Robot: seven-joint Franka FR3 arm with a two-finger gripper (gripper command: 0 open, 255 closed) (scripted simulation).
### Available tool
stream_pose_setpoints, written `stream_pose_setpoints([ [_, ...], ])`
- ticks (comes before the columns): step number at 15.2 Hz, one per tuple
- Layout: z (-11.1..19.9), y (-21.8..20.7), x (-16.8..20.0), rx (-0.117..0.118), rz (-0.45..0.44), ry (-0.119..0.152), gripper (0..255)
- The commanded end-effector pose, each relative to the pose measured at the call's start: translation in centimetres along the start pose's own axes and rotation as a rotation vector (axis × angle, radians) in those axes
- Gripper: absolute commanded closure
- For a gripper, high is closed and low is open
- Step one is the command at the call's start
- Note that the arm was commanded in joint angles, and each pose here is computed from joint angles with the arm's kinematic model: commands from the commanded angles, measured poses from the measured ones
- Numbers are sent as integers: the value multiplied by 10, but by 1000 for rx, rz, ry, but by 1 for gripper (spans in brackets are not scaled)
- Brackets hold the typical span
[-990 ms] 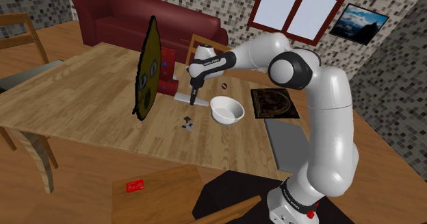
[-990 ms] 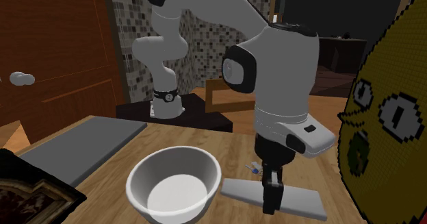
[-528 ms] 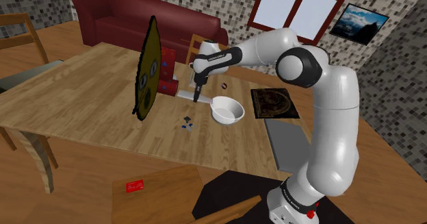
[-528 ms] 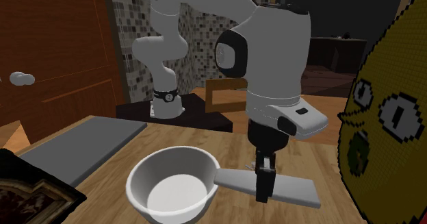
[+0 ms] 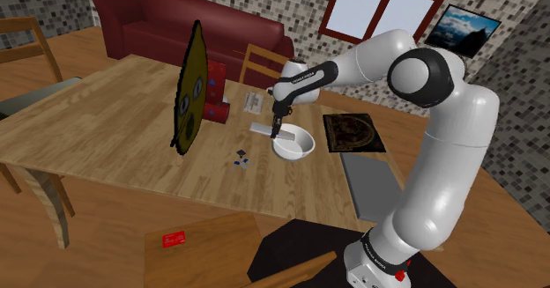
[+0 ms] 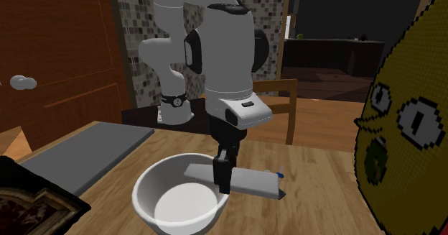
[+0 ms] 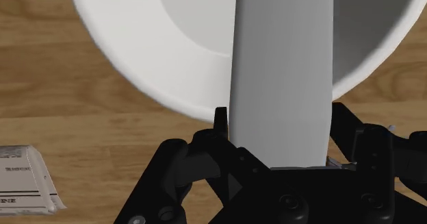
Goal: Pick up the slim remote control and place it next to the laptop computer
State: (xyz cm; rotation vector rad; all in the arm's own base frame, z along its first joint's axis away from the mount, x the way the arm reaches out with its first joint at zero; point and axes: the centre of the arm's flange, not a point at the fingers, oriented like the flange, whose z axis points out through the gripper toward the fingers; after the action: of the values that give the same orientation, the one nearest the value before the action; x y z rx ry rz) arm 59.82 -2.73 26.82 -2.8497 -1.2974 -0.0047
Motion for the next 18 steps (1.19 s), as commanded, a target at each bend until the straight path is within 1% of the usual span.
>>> stream_pose_setpoints([
  [1, 0, -6, -25, 0, -1, 1, 255],
  [17, -2, -43, -235, 0, -1, 1, 255],
  [18, 3, -43, -235, 0, -1, 1, 255],
])
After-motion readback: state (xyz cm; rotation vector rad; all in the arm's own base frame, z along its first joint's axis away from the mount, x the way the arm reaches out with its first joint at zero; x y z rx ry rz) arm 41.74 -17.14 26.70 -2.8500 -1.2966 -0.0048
